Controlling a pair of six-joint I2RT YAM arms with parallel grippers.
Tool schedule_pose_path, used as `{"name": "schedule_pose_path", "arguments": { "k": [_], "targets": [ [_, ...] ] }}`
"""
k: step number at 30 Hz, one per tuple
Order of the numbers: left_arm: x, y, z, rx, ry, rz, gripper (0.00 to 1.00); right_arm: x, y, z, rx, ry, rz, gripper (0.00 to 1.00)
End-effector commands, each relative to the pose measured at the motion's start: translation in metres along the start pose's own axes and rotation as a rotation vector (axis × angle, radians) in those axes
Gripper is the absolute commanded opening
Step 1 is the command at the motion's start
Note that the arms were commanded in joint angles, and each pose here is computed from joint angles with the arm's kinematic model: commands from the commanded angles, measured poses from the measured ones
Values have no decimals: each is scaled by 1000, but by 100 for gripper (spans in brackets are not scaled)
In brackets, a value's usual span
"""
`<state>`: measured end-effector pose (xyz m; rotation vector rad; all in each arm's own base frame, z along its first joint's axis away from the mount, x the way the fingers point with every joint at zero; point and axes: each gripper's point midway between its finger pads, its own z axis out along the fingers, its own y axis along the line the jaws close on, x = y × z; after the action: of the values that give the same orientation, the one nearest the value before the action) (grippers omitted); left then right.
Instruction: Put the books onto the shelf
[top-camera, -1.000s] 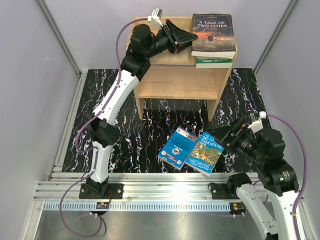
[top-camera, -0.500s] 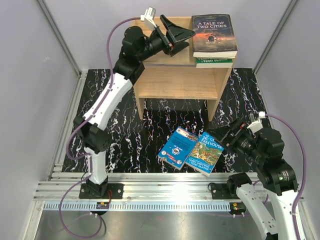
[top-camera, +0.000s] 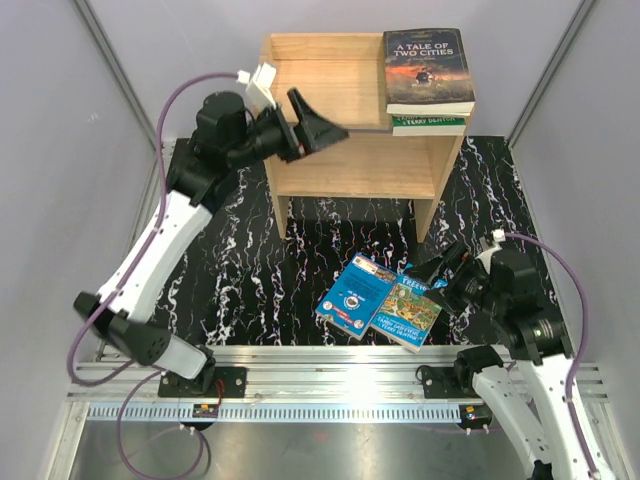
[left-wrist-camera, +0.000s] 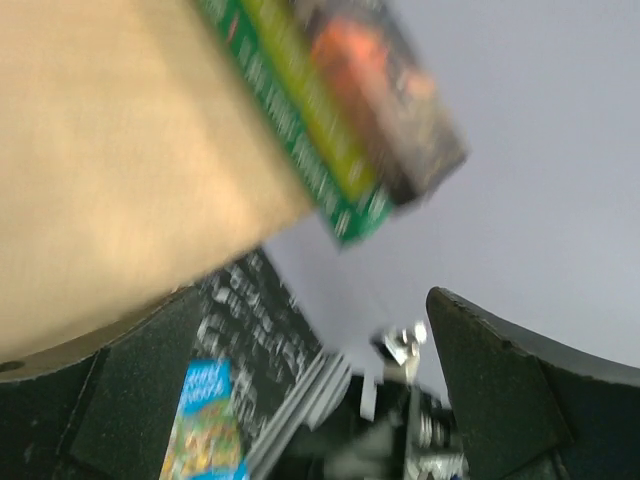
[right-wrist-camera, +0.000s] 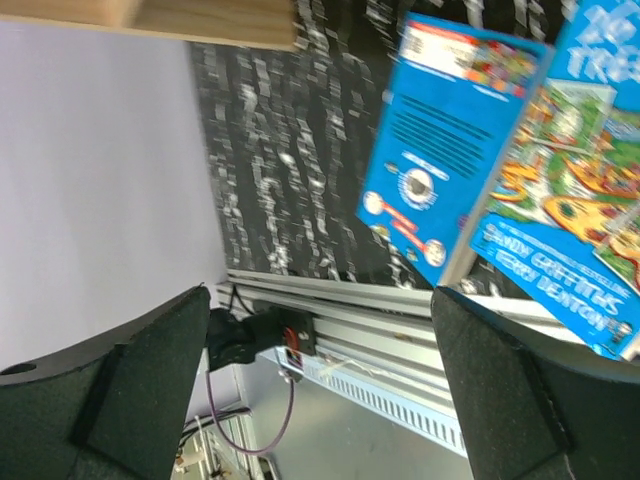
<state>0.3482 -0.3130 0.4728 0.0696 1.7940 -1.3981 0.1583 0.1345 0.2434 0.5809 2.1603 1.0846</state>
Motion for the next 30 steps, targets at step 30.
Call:
{"name": "schedule_pose_path", "arguments": {
  "k": [30],
  "targets": [
    [362, 260, -67, -283, 774, -103, 99, 61, -139, 155, 411, 410, 186, 85]
  ]
}}
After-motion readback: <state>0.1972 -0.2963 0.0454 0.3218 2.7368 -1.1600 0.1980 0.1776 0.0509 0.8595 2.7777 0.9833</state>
